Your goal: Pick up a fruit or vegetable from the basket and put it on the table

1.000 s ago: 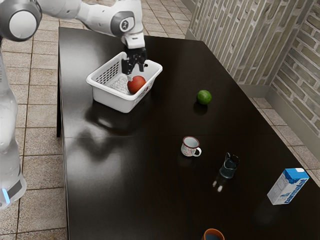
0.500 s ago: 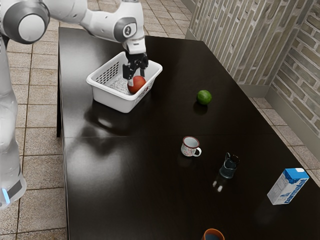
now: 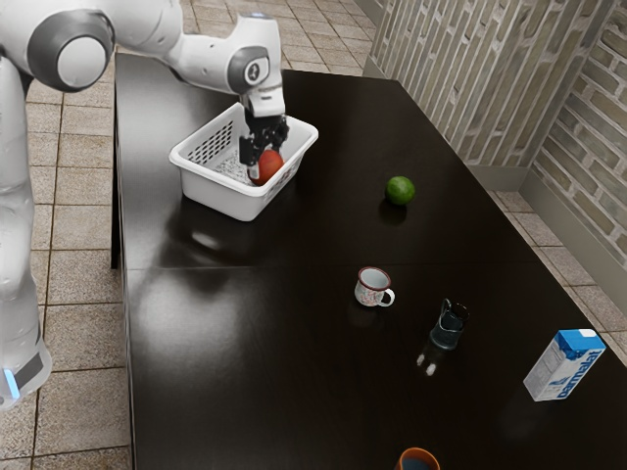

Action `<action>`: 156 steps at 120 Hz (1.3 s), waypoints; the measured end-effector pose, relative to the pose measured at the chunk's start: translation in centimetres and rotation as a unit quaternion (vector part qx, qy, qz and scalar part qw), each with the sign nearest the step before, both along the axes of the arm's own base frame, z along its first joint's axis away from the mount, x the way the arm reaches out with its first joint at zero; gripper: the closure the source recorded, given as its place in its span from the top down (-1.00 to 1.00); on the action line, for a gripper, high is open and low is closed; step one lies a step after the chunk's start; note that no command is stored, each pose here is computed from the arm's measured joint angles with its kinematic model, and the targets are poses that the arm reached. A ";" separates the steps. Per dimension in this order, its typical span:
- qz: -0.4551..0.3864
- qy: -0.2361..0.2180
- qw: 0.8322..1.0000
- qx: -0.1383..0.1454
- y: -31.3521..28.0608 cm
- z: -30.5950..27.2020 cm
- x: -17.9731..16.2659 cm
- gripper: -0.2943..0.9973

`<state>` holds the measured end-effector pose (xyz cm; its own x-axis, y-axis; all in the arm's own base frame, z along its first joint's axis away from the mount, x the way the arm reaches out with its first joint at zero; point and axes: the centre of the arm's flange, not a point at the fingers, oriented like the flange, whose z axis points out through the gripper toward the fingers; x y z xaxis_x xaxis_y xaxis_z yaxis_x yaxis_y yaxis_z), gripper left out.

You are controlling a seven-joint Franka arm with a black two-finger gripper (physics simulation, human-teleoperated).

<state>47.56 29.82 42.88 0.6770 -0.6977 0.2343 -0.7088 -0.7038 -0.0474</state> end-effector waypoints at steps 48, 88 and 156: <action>-0.007 -0.020 1.000 -0.008 -1.8 0.0 1.5 0.51; 0.012 -0.025 1.000 -0.011 -0.2 -0.2 0.7 0.54; 0.058 -0.079 0.994 -0.047 1.1 1.9 -0.3 0.22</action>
